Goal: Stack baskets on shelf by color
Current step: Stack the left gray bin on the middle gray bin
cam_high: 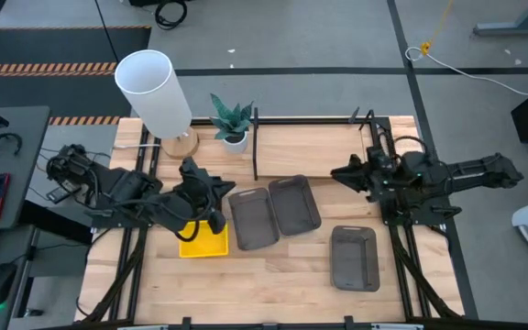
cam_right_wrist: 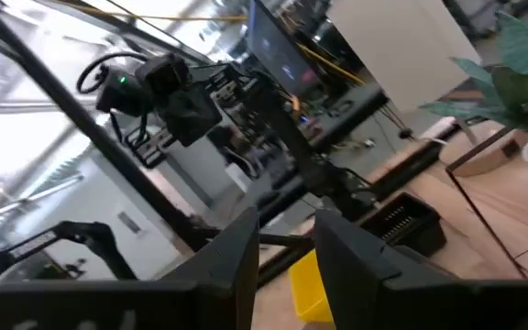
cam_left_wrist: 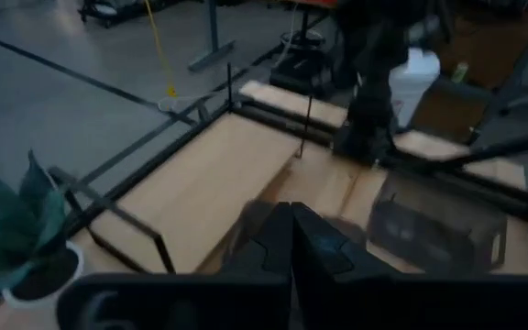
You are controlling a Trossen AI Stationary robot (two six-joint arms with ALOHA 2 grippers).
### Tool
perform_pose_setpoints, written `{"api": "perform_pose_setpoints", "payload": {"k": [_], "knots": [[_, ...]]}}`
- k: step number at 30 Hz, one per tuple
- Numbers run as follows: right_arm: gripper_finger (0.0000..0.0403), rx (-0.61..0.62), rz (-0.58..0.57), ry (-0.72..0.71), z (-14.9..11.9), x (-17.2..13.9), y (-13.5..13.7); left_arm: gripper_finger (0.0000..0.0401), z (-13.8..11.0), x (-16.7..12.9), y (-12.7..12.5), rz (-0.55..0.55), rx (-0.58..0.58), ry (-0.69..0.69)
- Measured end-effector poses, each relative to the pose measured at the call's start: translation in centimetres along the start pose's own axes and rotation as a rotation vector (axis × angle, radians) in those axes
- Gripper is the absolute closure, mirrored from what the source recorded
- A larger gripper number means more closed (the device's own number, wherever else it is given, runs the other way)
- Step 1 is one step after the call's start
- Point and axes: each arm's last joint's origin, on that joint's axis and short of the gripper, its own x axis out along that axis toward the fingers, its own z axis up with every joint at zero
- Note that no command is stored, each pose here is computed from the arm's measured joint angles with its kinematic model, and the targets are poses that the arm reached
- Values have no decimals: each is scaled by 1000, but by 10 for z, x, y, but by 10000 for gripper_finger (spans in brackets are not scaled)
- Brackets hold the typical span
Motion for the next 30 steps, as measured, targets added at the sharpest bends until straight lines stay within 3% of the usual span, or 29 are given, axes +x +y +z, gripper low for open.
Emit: {"api": "perform_pose_setpoints", "payload": {"k": [5, 15, 24, 30], "knots": [[290, 13, -33, 17, 8, 27, 7, 397, -24, -3, 16, -69, -39, -14], [290, 165, 111, -132, 12, 59, 15, 397, -69, -2, 45, -194, -117, -133], [290, 230, 93, -5, -8, 78, 2, 397, -109, 0, 68, -239, -247, -189], [290, 144, 21, 109, -6, 100, 6, 397, -133, 3, 82, -246, -358, -189]]}}
